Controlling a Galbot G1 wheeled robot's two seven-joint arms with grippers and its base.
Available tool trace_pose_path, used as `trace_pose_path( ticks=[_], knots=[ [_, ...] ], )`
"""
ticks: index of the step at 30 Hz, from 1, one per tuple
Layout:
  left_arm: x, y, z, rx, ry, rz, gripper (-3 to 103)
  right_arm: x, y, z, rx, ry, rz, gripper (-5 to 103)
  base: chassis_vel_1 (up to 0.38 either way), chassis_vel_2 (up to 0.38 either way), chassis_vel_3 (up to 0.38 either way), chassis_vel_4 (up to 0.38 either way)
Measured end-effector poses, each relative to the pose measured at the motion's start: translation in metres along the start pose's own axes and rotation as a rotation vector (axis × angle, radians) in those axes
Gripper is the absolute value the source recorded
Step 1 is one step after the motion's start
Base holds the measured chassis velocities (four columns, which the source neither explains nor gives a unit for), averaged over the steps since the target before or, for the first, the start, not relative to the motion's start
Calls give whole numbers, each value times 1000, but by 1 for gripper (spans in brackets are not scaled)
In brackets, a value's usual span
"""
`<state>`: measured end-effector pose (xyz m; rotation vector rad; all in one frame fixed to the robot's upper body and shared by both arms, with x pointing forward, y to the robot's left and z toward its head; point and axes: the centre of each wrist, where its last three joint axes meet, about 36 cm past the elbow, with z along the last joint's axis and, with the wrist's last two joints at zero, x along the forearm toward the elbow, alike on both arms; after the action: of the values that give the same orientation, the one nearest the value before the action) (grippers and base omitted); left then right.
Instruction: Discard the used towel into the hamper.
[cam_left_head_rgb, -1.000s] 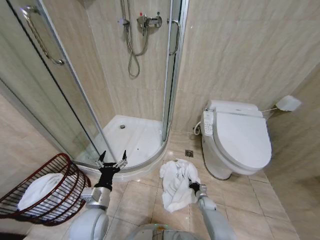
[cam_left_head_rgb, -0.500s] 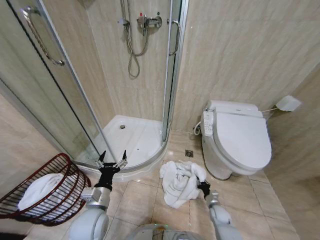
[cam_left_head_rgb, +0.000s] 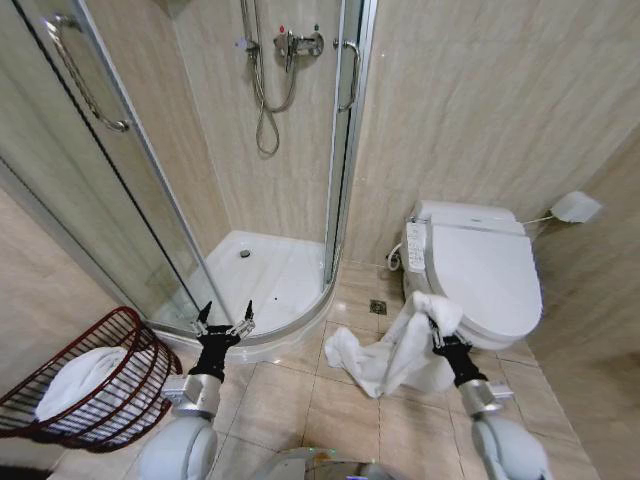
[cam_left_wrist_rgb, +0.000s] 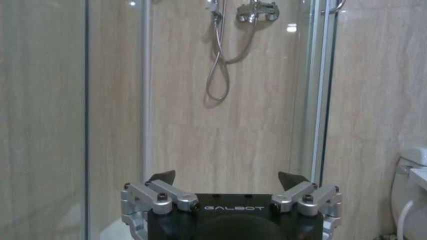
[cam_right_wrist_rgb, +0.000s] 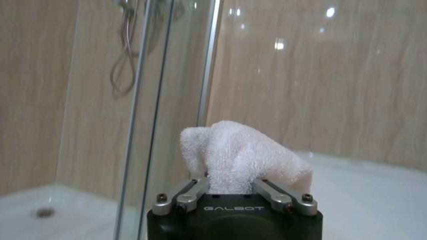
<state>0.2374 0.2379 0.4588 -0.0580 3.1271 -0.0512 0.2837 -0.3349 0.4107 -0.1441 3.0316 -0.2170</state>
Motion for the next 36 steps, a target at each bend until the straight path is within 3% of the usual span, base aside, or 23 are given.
trace_pose_path(
  ticks=[9,19,28,36],
  knots=[
    [0,0,0,0,0,0,100,-4,5,-50,34,-116,-28,13,0,0,0,0],
    [0,0,0,0,0,0,100,4,9,-119,21,-284,-30,13,0,0,0,0],
    [0,0,0,0,0,0,100,2,15,-156,18,-367,-38,13,0,0,0,0],
    [0,0,0,0,0,0,100,2,14,-163,11,-378,-14,13,0,0,0,0]
  ],
)
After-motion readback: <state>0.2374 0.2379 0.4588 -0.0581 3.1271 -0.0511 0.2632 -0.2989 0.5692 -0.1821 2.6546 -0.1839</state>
